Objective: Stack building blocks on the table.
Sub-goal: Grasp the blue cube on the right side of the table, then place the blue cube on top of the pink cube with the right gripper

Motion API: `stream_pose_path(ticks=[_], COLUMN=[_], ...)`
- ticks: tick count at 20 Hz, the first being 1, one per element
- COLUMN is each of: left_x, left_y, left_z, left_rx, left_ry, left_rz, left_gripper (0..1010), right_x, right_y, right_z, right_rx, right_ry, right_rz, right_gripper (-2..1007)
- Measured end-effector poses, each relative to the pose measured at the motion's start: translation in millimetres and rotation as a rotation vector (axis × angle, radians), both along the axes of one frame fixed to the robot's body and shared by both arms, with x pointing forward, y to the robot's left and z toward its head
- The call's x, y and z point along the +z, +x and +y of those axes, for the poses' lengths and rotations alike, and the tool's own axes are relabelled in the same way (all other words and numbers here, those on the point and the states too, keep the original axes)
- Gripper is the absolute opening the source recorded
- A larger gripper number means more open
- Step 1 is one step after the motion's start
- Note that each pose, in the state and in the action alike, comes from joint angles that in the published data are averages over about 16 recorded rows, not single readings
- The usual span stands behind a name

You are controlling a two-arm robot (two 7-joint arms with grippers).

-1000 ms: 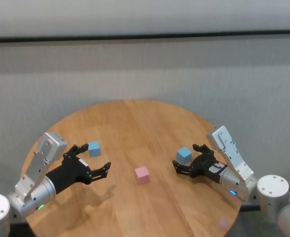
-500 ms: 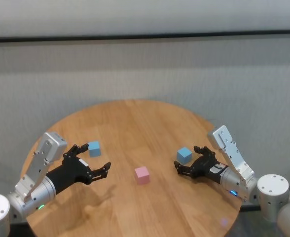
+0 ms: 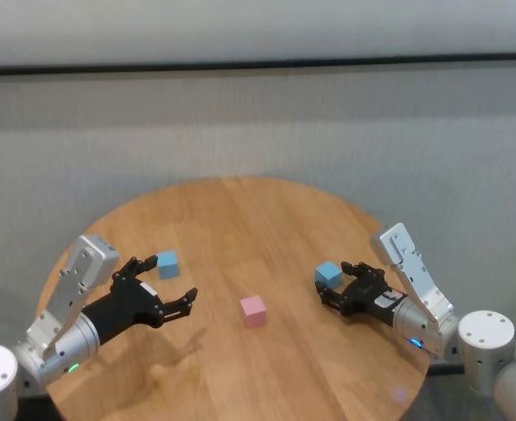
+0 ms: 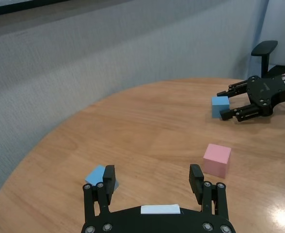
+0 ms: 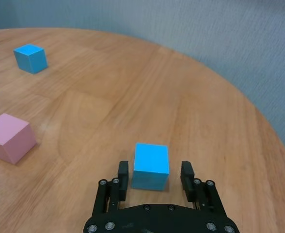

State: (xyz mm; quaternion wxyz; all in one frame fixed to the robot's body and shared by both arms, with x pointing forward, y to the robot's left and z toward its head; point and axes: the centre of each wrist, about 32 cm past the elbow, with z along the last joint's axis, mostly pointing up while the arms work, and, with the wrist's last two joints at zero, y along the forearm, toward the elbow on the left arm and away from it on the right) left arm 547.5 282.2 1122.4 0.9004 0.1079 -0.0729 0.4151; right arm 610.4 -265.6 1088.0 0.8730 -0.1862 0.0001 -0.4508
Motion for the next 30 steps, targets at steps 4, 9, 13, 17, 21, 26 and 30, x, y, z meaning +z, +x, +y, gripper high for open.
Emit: stream_pose_path(ticks=[4, 9, 13, 17, 21, 26, 30], left_x=[0.0, 0.0, 0.0, 0.0, 0.0, 0.0, 0.0], left_y=[0.0, 0.0, 0.0, 0.0, 0.0, 0.0, 0.0], left_z=[0.0, 0.0, 0.0, 0.0, 0.0, 0.0, 0.0], left_rx=[0.000, 0.000, 0.000, 0.000, 0.000, 0.000, 0.000], left_ry=[0.000, 0.000, 0.000, 0.000, 0.000, 0.000, 0.000], left_rz=[0.000, 0.000, 0.000, 0.000, 0.000, 0.000, 0.000], left_gripper=[1000, 1000, 1000, 1000, 1000, 1000, 1000], right_x=[-0.3, 0.1, 3.6, 10.8, 21.3, 34.0, 38.7], right_y=[-0.3, -0.8, -1.9, -3.9, -8.4, -17.2, -23.9], right_z=[-0.5, -0.9, -1.2, -0.6, 2.9, 12.3, 23.6], right_rx=[-0.001, -0.002, 0.001, 0.015, 0.048, 0.113, 0.168], right_ry=[0.003, 0.006, 0.017, 0.034, 0.061, 0.096, 0.118], right_rz=[-0.005, -0.013, -0.024, -0.043, -0.067, -0.086, -0.088], right_gripper=[562, 446, 389, 368, 368, 368, 368])
